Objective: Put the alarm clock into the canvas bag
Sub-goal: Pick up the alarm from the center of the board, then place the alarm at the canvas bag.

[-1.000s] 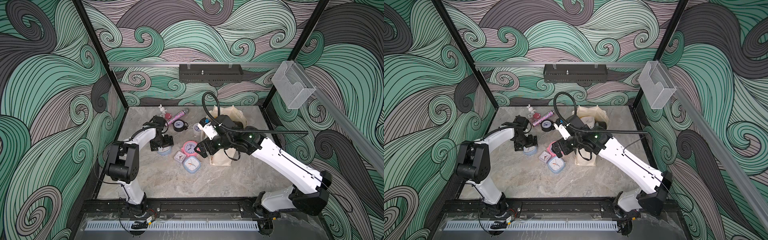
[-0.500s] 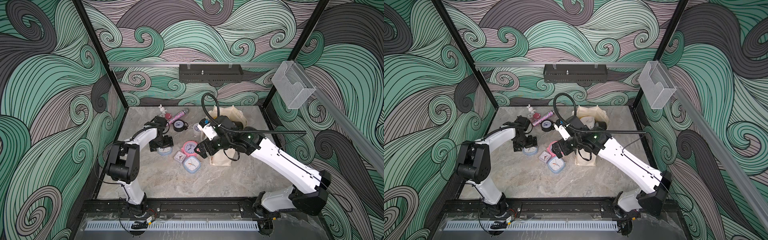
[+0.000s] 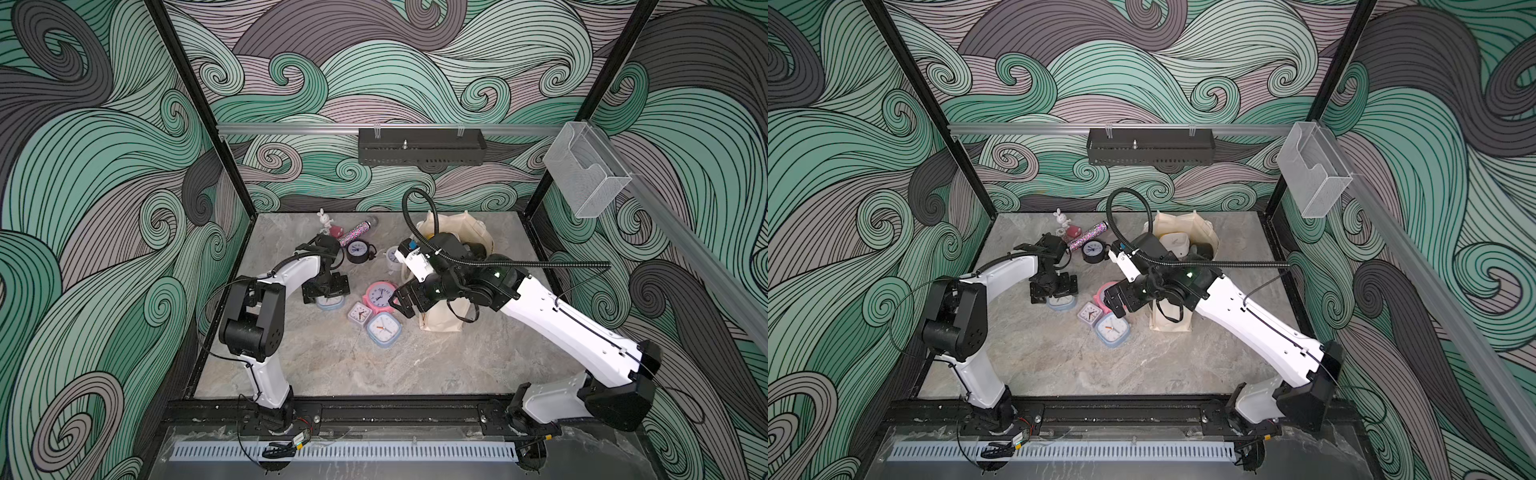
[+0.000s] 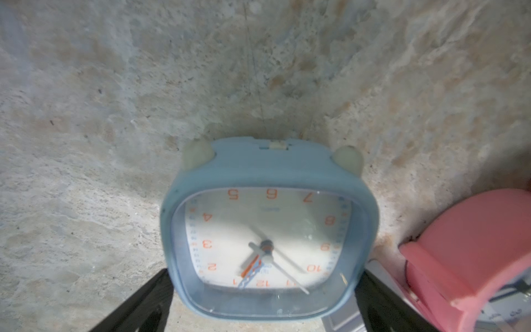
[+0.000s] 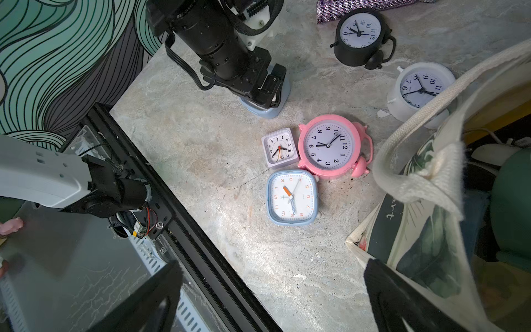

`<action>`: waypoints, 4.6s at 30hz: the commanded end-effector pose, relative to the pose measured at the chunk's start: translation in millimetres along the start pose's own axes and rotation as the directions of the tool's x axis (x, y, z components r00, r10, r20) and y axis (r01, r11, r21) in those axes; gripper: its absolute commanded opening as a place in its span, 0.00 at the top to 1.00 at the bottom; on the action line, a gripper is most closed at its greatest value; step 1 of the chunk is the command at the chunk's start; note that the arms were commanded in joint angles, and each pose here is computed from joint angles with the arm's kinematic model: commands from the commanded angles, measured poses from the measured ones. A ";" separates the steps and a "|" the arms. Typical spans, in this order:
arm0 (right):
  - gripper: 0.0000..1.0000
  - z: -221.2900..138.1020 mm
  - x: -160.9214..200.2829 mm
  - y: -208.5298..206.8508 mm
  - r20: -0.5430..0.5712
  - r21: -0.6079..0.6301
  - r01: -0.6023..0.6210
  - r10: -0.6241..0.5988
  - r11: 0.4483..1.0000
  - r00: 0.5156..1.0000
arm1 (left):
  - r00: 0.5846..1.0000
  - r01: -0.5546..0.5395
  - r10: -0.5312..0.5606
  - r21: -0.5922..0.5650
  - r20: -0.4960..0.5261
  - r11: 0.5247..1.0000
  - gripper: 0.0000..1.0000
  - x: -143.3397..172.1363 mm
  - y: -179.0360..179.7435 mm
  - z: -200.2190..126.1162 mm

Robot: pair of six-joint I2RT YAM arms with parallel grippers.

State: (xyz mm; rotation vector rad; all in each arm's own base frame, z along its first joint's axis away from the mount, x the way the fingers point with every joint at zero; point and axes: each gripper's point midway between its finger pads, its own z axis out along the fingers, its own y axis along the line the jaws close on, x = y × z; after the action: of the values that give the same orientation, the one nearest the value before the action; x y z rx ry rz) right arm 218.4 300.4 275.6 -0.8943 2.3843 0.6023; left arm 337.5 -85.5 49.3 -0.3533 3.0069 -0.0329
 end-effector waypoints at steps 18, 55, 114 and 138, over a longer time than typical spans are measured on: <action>0.00 3.2 -0.1 3.7 -0.001 -0.017 0.018 -0.018 1.000 1.000 | 0.999 0.045 -0.044 -0.064 0.013 0.997 0.07 -10.3 2.8 20.3; 0.00 -79.6 -68.2 -46.6 0.194 -0.089 -0.210 0.224 0.974 0.955 | 0.358 -0.917 0.187 0.308 0.915 0.253 0.33 36.7 -177.1 -302.0; 0.78 -88.4 -111.7 -68.3 0.264 0.056 -0.234 0.211 0.971 0.941 | 0.450 -0.806 0.247 0.271 0.858 0.527 0.01 16.6 -173.3 -264.2; 0.82 -52.8 -25.7 -152.7 0.081 0.201 -0.331 0.321 0.922 0.944 | 0.656 -0.739 0.336 0.486 0.676 0.467 0.08 48.2 -220.7 -225.4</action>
State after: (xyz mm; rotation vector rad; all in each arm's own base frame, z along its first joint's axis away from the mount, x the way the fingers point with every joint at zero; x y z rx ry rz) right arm 326.9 166.4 299.7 -0.2843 2.5338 0.4432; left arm 321.3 -305.9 274.9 0.6431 2.1386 -0.8870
